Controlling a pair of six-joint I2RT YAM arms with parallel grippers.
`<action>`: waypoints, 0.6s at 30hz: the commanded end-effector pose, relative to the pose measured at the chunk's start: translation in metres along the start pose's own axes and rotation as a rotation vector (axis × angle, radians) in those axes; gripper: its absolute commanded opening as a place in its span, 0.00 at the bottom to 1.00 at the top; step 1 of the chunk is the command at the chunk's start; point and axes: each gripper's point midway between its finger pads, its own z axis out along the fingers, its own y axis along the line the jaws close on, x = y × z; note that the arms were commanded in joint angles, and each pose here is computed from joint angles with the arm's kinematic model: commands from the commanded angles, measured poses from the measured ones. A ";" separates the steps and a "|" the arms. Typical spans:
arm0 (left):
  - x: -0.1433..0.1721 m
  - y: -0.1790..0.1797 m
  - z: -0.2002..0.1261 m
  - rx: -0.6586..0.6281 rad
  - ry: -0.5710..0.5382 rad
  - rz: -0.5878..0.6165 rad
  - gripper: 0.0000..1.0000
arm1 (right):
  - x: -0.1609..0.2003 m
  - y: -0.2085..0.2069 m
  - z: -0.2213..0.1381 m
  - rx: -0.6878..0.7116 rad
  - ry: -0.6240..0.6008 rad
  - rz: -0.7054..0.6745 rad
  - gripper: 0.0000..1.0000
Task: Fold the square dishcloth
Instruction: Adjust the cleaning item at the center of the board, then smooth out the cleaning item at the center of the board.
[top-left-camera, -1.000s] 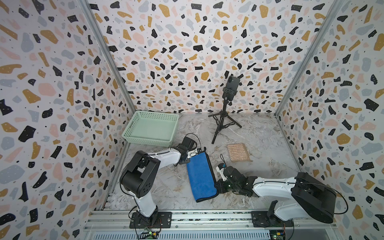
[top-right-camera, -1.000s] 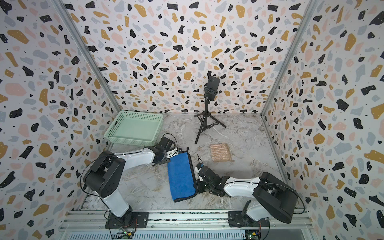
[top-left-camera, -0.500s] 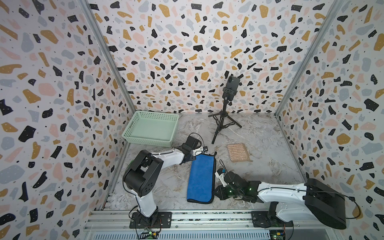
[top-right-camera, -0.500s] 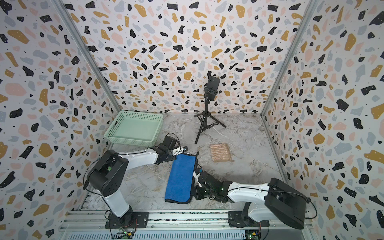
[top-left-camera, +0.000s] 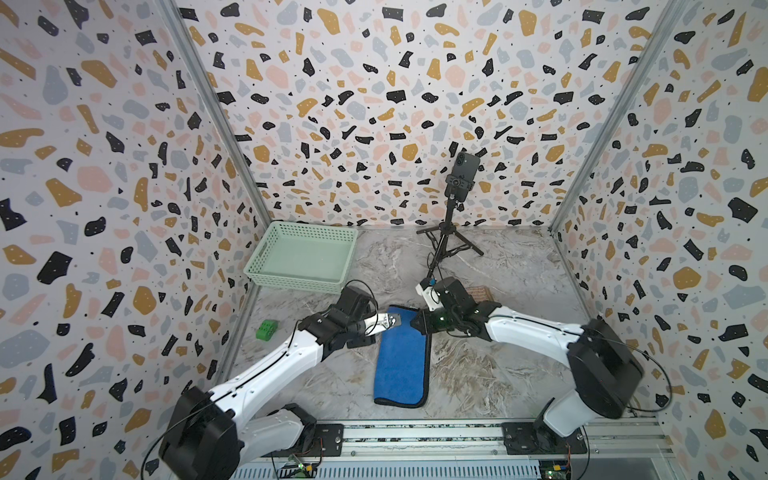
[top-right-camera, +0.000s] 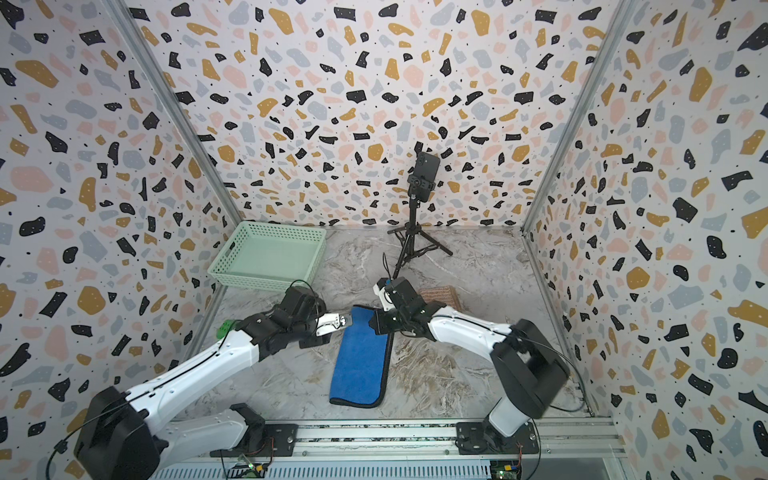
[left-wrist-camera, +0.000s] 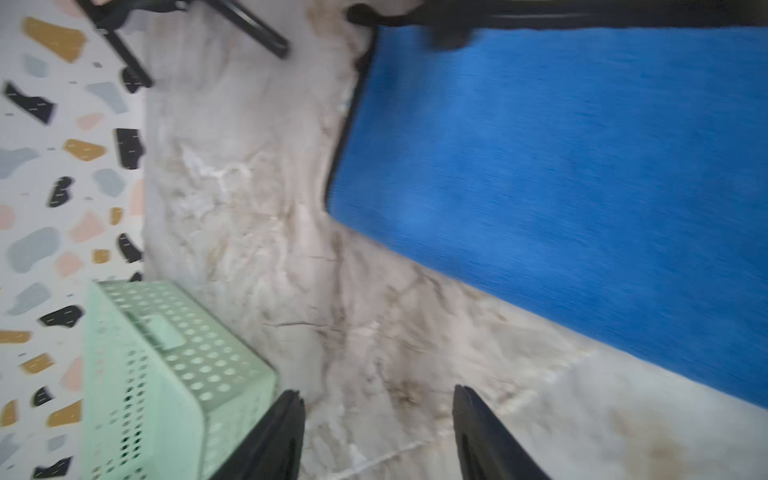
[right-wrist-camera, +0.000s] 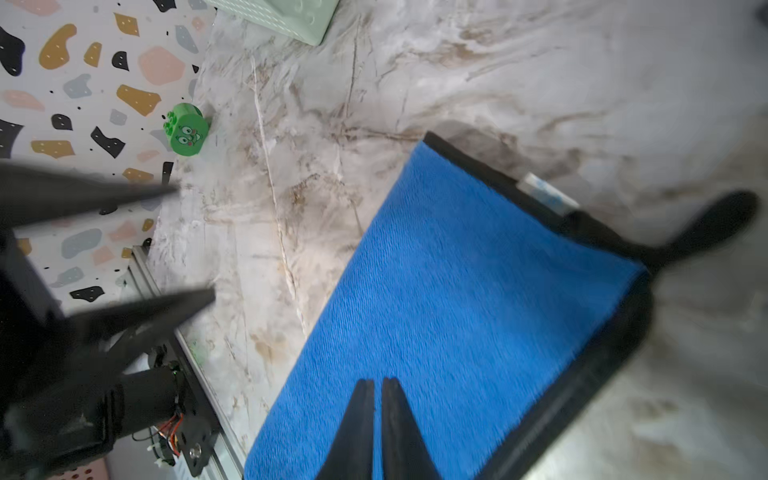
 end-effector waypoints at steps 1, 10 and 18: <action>0.011 -0.067 -0.008 0.222 -0.019 0.017 0.58 | -0.016 -0.002 0.027 -0.083 0.037 -0.013 0.09; 0.003 -0.110 -0.004 0.291 -0.096 0.103 0.34 | -0.041 -0.046 0.087 -0.050 0.034 0.053 0.02; -0.020 -0.087 0.017 0.211 -0.120 0.098 0.00 | -0.050 -0.030 0.063 -0.057 -0.003 0.032 0.00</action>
